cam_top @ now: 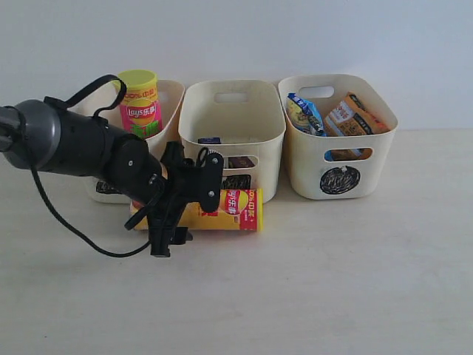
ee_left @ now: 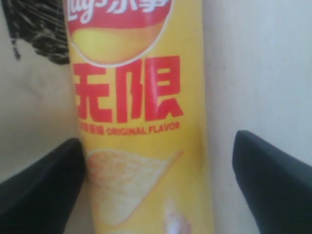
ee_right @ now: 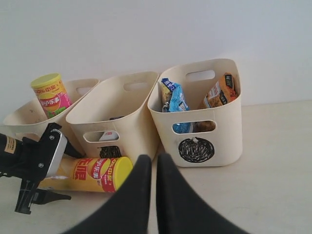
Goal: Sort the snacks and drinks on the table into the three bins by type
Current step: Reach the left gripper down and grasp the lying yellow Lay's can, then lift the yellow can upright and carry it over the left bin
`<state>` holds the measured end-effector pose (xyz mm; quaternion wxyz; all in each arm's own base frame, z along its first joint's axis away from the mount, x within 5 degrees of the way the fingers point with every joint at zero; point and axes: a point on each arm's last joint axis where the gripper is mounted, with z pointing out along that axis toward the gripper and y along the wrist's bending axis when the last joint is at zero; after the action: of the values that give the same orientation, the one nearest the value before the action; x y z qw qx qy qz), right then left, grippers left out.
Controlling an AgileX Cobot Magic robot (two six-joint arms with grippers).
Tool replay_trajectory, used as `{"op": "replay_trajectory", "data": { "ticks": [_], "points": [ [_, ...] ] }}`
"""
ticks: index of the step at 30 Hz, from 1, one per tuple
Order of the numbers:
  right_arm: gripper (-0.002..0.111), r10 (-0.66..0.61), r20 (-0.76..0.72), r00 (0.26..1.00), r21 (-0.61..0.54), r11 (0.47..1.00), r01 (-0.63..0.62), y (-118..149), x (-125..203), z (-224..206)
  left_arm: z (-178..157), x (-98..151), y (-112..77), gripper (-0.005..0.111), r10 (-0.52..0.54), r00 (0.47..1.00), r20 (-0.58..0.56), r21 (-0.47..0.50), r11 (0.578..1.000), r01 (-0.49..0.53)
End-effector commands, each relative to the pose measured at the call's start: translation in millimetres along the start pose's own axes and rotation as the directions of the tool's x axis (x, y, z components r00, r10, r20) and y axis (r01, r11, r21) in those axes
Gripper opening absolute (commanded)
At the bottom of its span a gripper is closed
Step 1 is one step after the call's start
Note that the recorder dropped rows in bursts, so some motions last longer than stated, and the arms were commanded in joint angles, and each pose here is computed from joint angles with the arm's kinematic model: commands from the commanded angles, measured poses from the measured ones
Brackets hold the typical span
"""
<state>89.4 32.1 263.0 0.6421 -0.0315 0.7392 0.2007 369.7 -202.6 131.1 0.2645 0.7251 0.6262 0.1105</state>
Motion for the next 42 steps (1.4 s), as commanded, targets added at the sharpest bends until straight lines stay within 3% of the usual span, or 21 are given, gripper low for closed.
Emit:
{"op": "replay_trajectory", "data": {
  "ticks": [1,5,10,11,12,18,21,24,26,29,36,42],
  "points": [
    [0.0,-0.016,-0.01,1.0,-0.004,1.0,0.016,0,2,0,8,-1,2.1,0.072,-0.01,1.0,-0.002,0.0,1.0,0.01],
    [0.0,-0.016,-0.012,1.0,-0.005,1.0,0.016,0,2,0,12,-1,1.3,0.055,-0.01,1.0,-0.004,0.006,1.0,0.01],
    [0.0,-0.016,-0.012,1.0,-0.005,1.0,0.016,0,2,0,11,-2,-1.3,0.02,-0.008,1.0,-0.016,0.036,0.999,0.008],
    [0.0,-0.016,-0.012,1.0,-0.005,1.0,0.016,0,2,0,4,-3,0.8,0.007,-0.034,0.999,-0.011,0.04,0.999,0.035],
    [0.0,-0.016,-0.012,1.0,-0.005,1.0,0.016,0,2,0,-1,-4,2.6,0.004,-0.057,0.998,-0.005,0.041,0.998,0.057],
    [0.0,-0.016,-0.012,1.0,-0.005,1.0,0.016,0,2,0,-57,-12,13.7,0.004,-0.162,0.986,0.026,0.079,0.984,0.159],
    [0.0,-0.014,-0.012,1.0,-0.005,1.0,0.014,0,2,0,-97,-20,6.2,0.004,-0.187,0.981,0.056,0.123,0.976,0.18],
    [0.0,-0.014,-0.012,1.0,-0.005,1.0,0.014,0,2,0,-136,-26,5.8,0.004,-0.311,0.941,0.132,0.149,0.945,0.291],
    [0.0,-0.014,-0.012,1.0,-0.005,1.0,0.014,0,2,0,-160,-21,17.7,0.004,-0.451,0.87,0.197,0.103,0.892,0.44],
    [0.0,-0.014,-0.012,1.0,-0.005,1.0,0.014,0,2,0,-197,3,42.7,0.004,-0.639,0.687,0.346,0.028,0.739,0.673],
    [0.0,-0.014,-0.015,1.0,-0.006,1.0,0.013,0,3,0,-227,59,67.9,0.004,-0.774,0.411,0.482,-0.008,0.465,0.885],
    [0.0,-0.012,-0.015,1.0,-0.006,1.0,0.012,0,3,0,-222,110,87.0,0.004,-0.807,0.064,0.587,0.039,0.107,0.994]
  ]
}}
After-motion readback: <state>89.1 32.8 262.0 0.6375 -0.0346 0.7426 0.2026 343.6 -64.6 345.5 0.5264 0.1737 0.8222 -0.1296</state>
